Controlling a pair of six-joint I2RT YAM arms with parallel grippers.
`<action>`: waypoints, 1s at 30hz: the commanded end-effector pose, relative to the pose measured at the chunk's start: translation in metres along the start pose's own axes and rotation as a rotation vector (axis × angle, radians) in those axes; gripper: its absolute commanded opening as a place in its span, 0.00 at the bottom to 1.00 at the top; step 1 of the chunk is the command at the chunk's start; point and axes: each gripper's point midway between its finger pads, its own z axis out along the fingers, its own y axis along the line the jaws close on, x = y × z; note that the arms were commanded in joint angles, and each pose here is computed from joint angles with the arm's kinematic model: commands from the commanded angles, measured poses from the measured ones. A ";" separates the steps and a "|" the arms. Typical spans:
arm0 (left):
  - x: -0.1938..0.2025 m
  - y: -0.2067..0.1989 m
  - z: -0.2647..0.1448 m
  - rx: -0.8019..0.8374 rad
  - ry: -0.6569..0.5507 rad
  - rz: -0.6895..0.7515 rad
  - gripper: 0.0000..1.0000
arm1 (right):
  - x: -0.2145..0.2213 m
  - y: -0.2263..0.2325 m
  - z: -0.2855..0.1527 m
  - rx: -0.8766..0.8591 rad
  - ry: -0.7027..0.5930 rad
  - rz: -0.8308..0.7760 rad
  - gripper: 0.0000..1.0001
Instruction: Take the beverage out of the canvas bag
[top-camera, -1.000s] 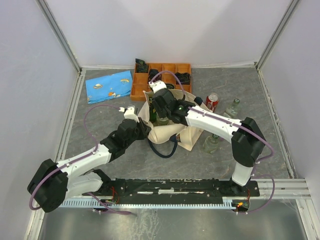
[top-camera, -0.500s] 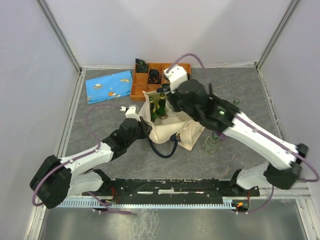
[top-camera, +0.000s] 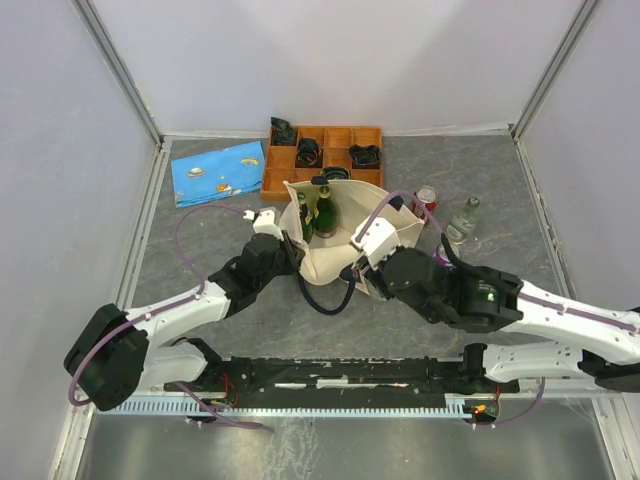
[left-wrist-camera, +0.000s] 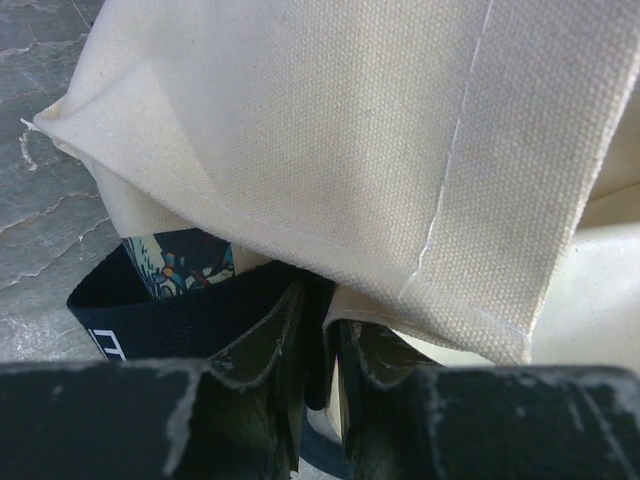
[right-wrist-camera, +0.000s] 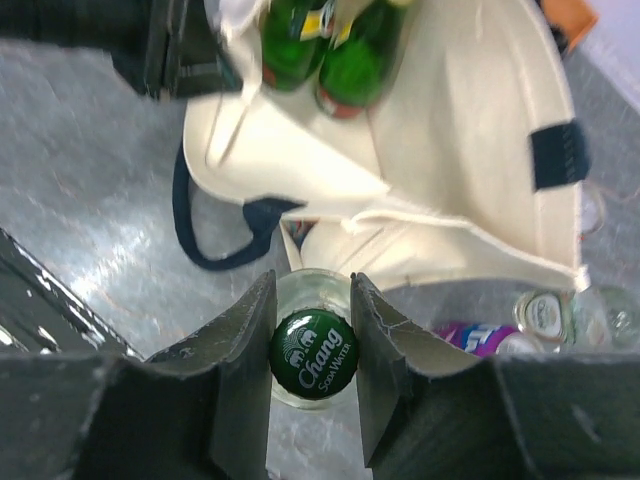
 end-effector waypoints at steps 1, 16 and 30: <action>-0.021 0.029 -0.003 -0.133 -0.099 0.049 0.24 | -0.013 -0.010 -0.008 0.073 -0.092 0.146 0.00; -0.014 0.031 -0.008 -0.126 -0.081 0.013 0.24 | 0.064 -0.001 0.014 0.120 -0.032 0.281 0.00; -0.007 0.032 -0.011 -0.118 -0.055 0.007 0.24 | 0.119 0.006 0.044 0.143 0.050 0.403 0.02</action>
